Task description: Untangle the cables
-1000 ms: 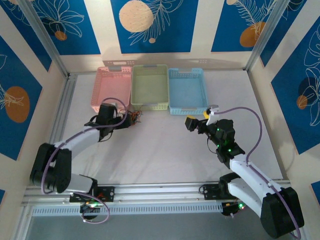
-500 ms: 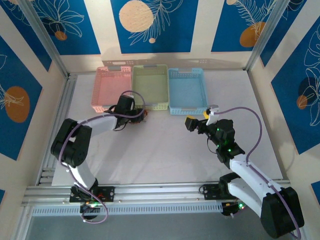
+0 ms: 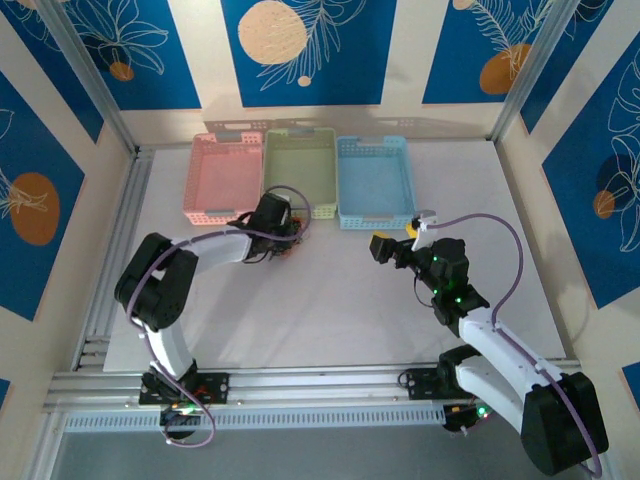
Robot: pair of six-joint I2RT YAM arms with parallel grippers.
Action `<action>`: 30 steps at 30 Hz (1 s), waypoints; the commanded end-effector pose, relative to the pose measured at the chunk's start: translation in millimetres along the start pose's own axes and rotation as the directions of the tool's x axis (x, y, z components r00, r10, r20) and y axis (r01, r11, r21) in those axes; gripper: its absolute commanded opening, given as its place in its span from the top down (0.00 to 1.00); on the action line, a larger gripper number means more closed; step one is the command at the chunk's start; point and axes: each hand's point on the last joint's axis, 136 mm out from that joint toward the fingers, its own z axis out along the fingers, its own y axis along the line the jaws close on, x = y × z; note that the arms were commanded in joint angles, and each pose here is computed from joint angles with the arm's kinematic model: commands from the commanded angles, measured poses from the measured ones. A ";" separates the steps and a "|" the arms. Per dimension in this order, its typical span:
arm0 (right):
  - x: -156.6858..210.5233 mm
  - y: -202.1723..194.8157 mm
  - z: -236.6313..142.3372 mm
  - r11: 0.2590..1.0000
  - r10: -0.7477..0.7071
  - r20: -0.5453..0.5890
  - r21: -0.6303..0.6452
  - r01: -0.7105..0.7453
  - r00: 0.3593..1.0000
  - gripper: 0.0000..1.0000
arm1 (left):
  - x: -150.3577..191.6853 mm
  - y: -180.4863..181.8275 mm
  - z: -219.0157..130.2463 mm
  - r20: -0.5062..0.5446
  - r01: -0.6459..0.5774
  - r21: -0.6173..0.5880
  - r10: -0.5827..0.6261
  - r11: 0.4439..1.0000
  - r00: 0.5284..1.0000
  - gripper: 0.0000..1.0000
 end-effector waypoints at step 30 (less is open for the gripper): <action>-13.6 0.3 -0.5 1.000 -0.016 0.031 0.023 0.016 0.999 0.03 | 54.1 -100.0 -158.3 -0.051 -0.080 0.269 0.098 0.960 0.994 0.26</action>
